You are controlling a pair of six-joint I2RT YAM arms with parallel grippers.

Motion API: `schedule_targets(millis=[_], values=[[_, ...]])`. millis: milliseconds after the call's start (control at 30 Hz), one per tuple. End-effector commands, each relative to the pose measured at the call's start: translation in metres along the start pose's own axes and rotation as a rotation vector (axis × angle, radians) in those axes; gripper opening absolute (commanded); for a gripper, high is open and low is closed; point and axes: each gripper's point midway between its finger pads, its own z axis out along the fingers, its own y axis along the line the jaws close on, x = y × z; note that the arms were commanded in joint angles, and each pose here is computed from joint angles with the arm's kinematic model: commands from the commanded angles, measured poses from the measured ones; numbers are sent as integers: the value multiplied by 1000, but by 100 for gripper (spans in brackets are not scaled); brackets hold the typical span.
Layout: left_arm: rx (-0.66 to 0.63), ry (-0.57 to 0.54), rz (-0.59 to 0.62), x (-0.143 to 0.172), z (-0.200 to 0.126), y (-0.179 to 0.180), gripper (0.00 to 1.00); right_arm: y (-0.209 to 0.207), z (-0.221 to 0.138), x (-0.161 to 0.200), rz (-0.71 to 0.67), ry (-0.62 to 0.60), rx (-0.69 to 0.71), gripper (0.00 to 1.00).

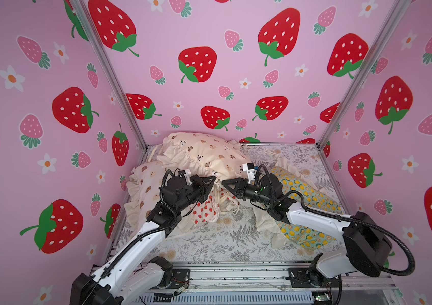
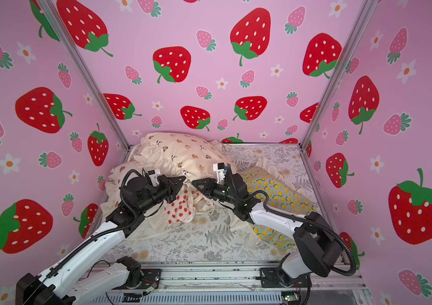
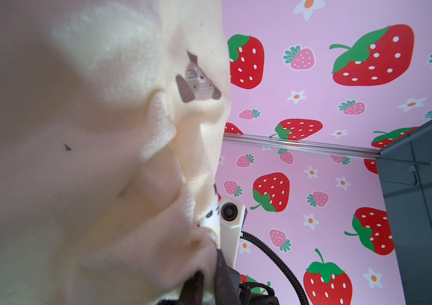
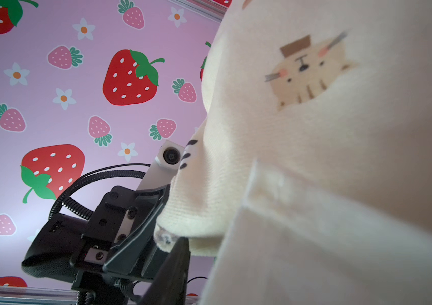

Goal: Zip up pillowcases
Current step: Zip the pillowcase.

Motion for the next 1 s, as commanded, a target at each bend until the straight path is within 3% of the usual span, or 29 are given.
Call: schedule_targets(millis=[0, 600, 967], values=[[43, 11, -1, 4, -3, -11, 0, 31, 1, -14, -40, -38, -83, 31], [26, 4, 7, 3, -4, -10, 0, 19, 5, -11, -39, -12, -34, 18], [21, -3, 10, 2, -5, -10, 0, 8, 8, -5, -47, 21, 16, 18]])
